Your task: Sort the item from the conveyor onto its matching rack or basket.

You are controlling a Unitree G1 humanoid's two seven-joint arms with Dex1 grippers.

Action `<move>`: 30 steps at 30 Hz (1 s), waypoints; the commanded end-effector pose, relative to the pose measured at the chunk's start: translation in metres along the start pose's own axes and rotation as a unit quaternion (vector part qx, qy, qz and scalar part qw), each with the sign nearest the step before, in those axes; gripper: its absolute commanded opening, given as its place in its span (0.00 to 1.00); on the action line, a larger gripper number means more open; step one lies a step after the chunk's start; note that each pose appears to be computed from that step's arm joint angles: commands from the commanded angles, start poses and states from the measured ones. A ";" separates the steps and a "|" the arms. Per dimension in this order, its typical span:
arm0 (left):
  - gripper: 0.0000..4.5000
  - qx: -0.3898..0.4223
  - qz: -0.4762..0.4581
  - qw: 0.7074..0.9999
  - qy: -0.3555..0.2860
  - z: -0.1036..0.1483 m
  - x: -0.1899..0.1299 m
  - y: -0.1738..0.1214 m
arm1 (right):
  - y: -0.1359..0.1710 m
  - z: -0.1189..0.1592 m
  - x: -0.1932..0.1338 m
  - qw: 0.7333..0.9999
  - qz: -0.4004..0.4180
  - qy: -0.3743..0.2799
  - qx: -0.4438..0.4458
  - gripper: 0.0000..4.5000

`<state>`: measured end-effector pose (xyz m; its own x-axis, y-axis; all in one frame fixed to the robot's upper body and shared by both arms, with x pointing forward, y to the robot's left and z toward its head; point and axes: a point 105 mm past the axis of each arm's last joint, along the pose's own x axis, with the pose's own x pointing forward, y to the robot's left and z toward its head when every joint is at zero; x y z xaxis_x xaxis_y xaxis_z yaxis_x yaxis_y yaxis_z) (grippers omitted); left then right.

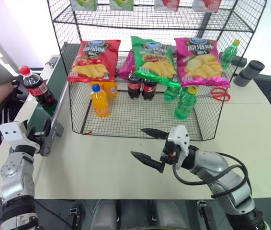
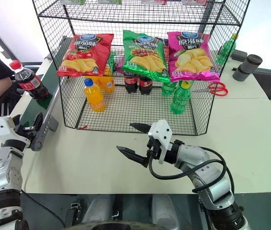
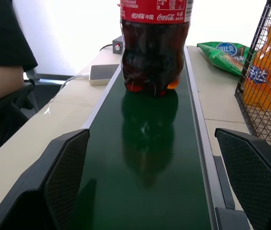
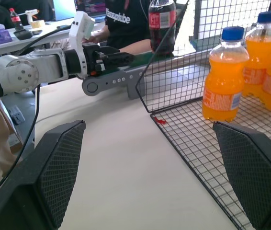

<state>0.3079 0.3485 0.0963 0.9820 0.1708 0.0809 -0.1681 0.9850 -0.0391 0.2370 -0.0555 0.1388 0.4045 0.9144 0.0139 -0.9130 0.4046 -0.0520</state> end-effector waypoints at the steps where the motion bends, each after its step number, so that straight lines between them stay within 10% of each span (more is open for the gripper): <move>1: 1.00 0.004 0.010 0.999 -0.032 0.016 0.000 0.007 | 0.005 0.010 0.003 1.000 0.013 -0.022 -0.004 0.99; 16: 1.00 0.018 0.028 0.998 -0.051 0.026 -0.002 0.015 | 0.015 0.008 0.003 0.999 0.031 -0.021 0.011 0.99; 21: 0.66 0.025 0.025 0.998 -0.053 0.028 -0.005 0.016 | 0.017 0.005 0.002 0.999 0.030 -0.019 0.013 1.00; 30: 0.66 0.048 -0.153 0.984 -0.071 0.078 -0.014 -0.021 | -0.003 0.009 -0.006 1.000 -0.011 -0.026 0.000 1.00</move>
<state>0.2934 0.3454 0.1342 0.9929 -0.0017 0.1188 -0.0035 0.9991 0.0434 0.2327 -0.0570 0.1334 0.4073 0.9131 0.0180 -0.9130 0.4076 -0.0155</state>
